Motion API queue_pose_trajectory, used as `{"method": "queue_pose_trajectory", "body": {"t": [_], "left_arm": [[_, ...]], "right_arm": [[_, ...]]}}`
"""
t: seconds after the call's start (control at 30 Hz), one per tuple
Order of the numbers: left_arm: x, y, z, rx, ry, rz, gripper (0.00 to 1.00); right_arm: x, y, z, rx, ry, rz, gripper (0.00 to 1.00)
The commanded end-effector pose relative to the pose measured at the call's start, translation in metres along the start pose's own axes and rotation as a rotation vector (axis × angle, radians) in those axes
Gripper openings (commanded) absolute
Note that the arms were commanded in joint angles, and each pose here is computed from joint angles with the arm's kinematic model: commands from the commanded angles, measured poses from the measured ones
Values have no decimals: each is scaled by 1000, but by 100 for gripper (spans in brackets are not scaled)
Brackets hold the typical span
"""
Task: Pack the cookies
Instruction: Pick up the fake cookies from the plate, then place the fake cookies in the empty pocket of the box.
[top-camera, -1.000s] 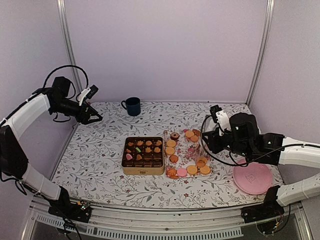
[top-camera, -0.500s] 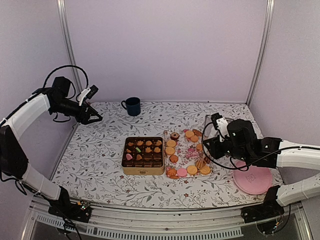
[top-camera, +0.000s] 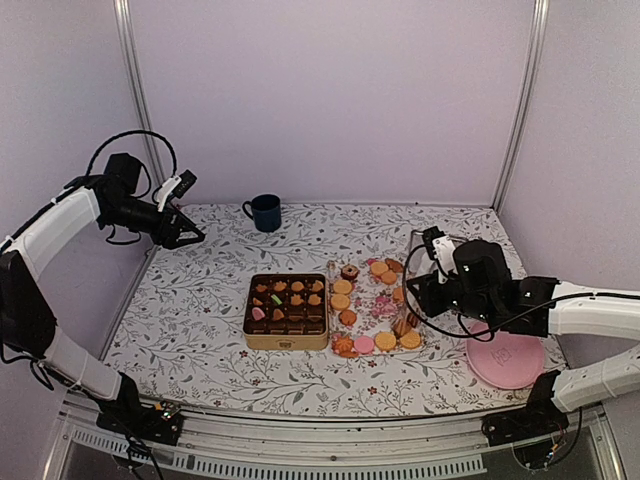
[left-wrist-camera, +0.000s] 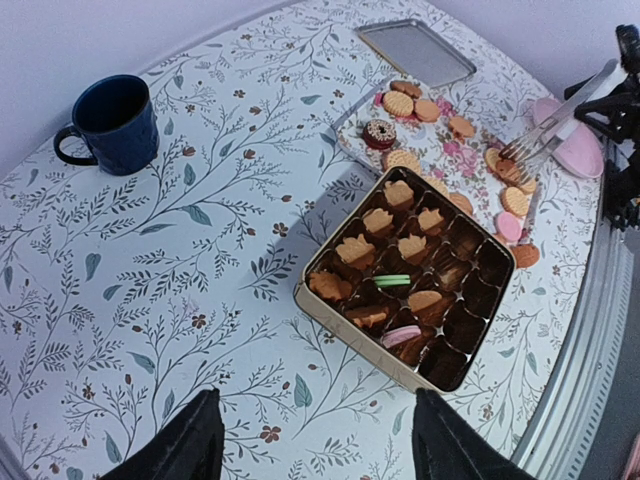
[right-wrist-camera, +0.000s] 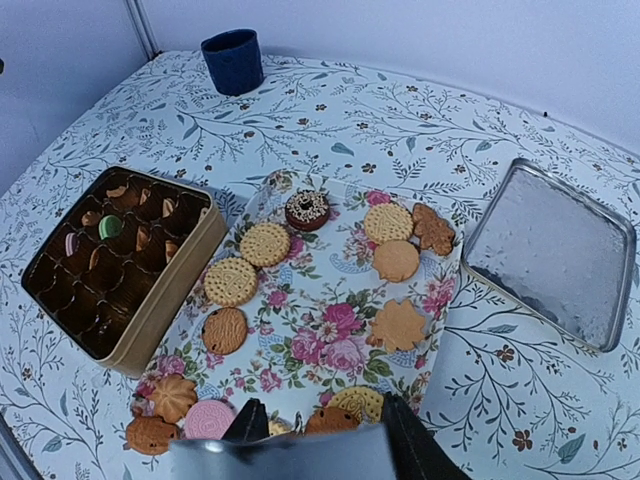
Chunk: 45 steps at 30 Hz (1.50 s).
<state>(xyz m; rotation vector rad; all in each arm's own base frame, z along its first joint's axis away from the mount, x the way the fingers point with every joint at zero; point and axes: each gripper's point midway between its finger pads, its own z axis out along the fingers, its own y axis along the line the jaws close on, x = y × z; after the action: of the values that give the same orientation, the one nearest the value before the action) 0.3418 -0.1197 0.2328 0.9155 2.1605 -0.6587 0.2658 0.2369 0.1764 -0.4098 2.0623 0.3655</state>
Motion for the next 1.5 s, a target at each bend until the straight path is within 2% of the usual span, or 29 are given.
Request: {"method": "queue_pose_trajectory", "body": {"t": [0.0, 0.17, 0.27, 0.6, 0.73, 0.9, 1.2, 1.47], "left_arm": [[0, 1, -2, 2, -5, -5, 65], [-1, 1, -3, -5, -6, 1, 65], [0, 1, -3, -4, -5, -1, 65], [-2, 1, -4, -5, -11, 1, 65], [-2, 1, -3, -5, -8, -2, 65], [0, 1, -3, -6, -5, -5, 65], [0, -1, -5, -6, -6, 2, 64], [-1, 0, -6, -12, -6, 12, 65]], "right_arm": [[-22, 12, 1, -52, -57, 13, 32], [-32, 13, -5, -62, -83, 15, 14], [-42, 13, -13, -69, -116, 26, 8], [-88, 32, -32, -152, -190, 10, 8], [-117, 61, -27, -251, -221, 1, 11], [-131, 119, -3, -357, -207, -68, 12], [-124, 193, 56, -470, -143, -137, 14], [-107, 207, 81, -482, -96, -148, 18]]}}
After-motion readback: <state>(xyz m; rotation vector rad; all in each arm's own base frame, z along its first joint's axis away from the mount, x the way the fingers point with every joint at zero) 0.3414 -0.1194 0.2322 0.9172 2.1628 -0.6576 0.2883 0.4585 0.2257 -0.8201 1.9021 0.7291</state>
